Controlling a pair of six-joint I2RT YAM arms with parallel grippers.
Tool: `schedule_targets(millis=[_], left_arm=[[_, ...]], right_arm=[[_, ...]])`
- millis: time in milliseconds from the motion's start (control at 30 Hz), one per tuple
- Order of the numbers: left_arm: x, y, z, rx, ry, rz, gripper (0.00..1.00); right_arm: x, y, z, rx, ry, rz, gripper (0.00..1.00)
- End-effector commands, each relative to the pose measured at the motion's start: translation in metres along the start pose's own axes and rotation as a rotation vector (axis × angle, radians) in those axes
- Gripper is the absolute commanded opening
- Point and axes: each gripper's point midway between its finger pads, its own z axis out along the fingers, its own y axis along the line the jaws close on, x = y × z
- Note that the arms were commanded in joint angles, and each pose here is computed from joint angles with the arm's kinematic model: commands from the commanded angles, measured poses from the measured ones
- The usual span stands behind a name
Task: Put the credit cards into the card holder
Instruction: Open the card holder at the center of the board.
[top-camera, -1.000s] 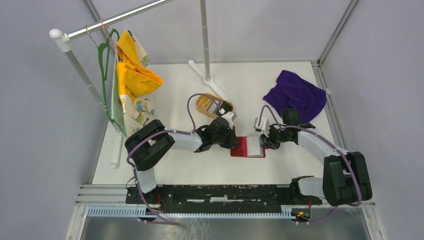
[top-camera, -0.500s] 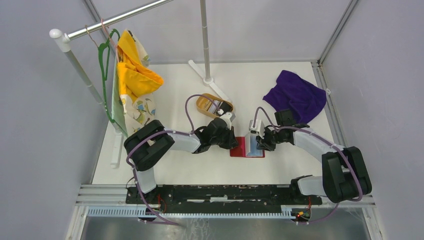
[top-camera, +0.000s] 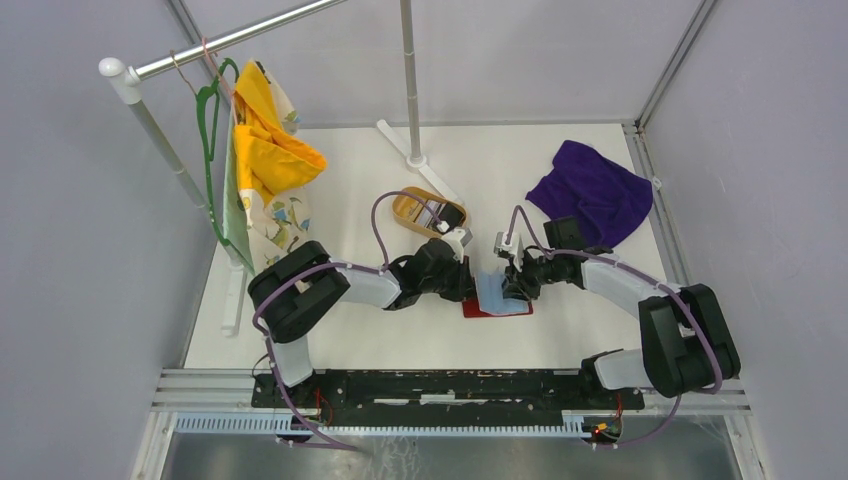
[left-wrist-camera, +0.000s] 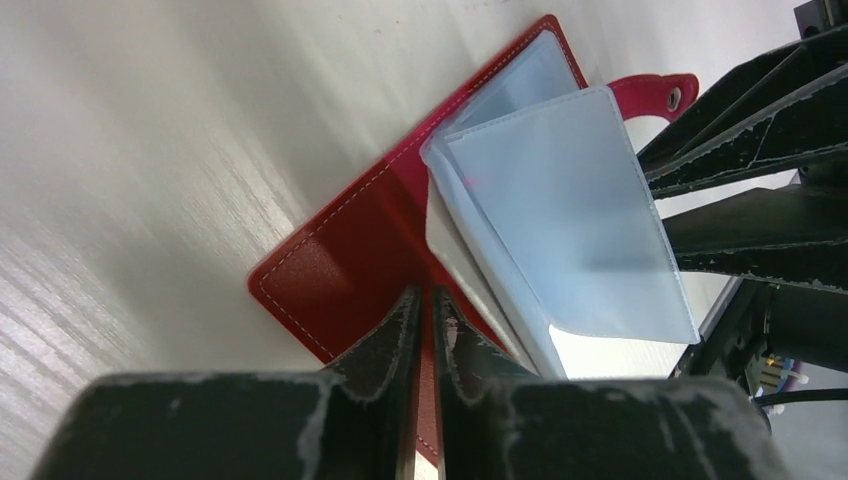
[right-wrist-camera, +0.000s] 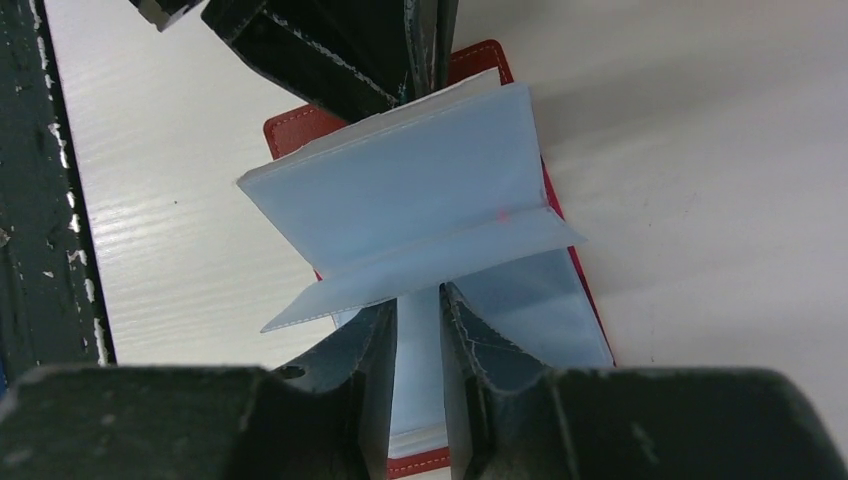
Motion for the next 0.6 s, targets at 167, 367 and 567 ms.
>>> schedule_targets(millis=[167, 367, 567], left_arm=[[0.024, 0.008, -0.019, -0.053, 0.062, -0.015, 0.22], [0.022, 0.006, -0.018, -0.045, 0.074, -0.004, 0.22], [0.025, 0.004, -0.016, -0.028, 0.077, -0.015, 0.22]], right_arm=[[-0.010, -0.036, -0.031, 0.196, 0.094, -0.136, 0.30], [0.016, -0.037, -0.028, 0.193, 0.184, -0.100, 0.27], [0.024, -0.027, -0.016, 0.138, 0.208, -0.087, 0.26]])
